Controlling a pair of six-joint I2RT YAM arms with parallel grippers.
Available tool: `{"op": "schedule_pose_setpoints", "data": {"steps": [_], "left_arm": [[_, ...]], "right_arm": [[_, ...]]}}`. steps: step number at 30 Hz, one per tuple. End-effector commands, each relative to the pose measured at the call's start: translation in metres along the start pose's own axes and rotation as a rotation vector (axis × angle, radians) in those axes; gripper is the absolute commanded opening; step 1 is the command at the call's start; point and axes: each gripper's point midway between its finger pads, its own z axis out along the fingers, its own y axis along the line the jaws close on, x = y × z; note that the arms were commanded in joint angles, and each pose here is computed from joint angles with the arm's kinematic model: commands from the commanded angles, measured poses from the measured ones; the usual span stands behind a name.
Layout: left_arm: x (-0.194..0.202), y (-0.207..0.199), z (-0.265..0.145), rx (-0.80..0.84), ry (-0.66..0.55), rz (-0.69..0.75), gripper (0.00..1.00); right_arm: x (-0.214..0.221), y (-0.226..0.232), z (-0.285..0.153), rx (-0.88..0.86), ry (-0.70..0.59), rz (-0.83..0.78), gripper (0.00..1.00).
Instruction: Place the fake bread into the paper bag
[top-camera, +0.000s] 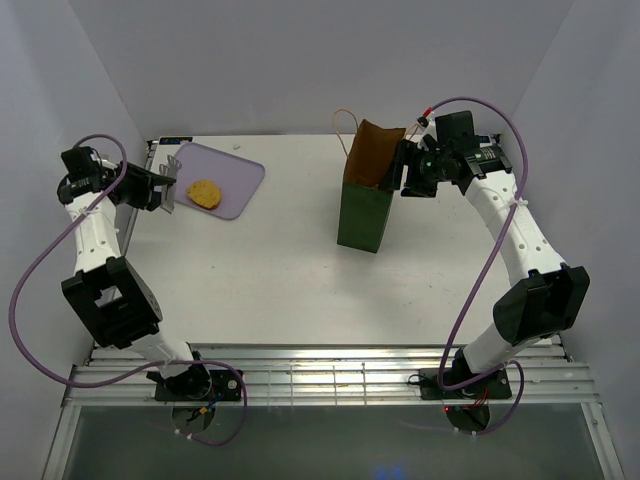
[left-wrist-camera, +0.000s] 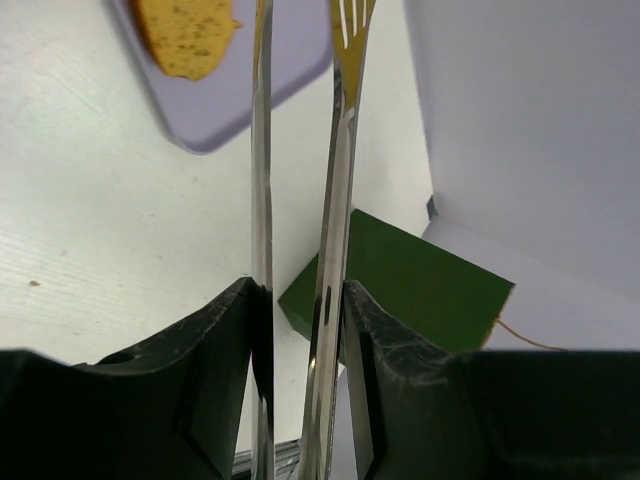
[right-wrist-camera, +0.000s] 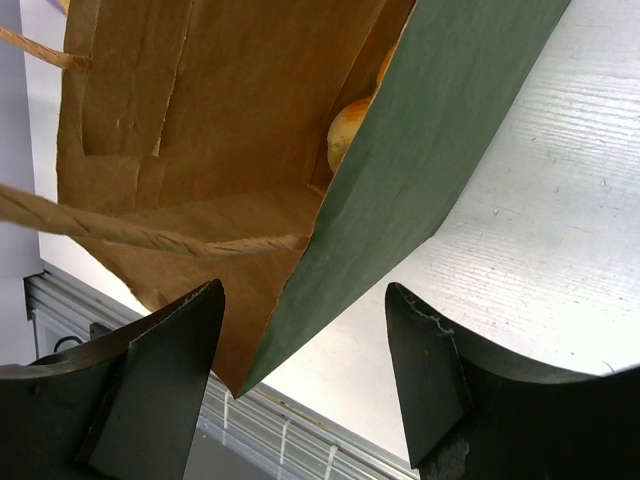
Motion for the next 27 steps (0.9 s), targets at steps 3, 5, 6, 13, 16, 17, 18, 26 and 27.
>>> {"op": "schedule_pose_setpoints", "data": {"steps": [3,5,6,13,16,17,18,26,27], "left_arm": [[0.006,0.049,0.026,-0.099,0.021,0.062,0.49],[0.009,0.061,0.036,-0.105,0.026,0.059,0.49],[0.012,0.063,0.040,-0.109,0.030,0.064,0.49],[0.015,0.075,0.067,-0.112,0.048,0.087,0.49],[0.013,0.082,0.071,-0.131,0.044,0.094,0.49],[0.013,0.083,0.071,-0.135,0.045,0.092,0.49],[0.013,0.084,0.072,-0.137,0.043,0.091,0.49],[0.008,0.083,0.076,-0.149,0.052,0.066,0.49],[0.007,0.084,0.076,-0.160,0.056,0.055,0.49]], "right_arm": [[-0.012,0.015,-0.014,-0.059,-0.062,-0.030,0.72],[-0.013,0.017,-0.014,-0.066,-0.059,-0.031,0.72],[-0.013,0.018,-0.014,-0.070,-0.057,-0.029,0.72],[-0.011,0.019,-0.016,-0.078,-0.051,-0.029,0.72],[-0.010,0.019,-0.017,-0.076,-0.052,-0.032,0.72],[-0.010,0.019,-0.017,-0.073,-0.053,-0.033,0.72],[-0.009,0.019,-0.017,-0.074,-0.051,-0.033,0.72],[-0.012,0.018,-0.016,-0.070,-0.058,-0.036,0.72],[-0.013,0.018,-0.016,-0.067,-0.059,-0.035,0.72]]}}
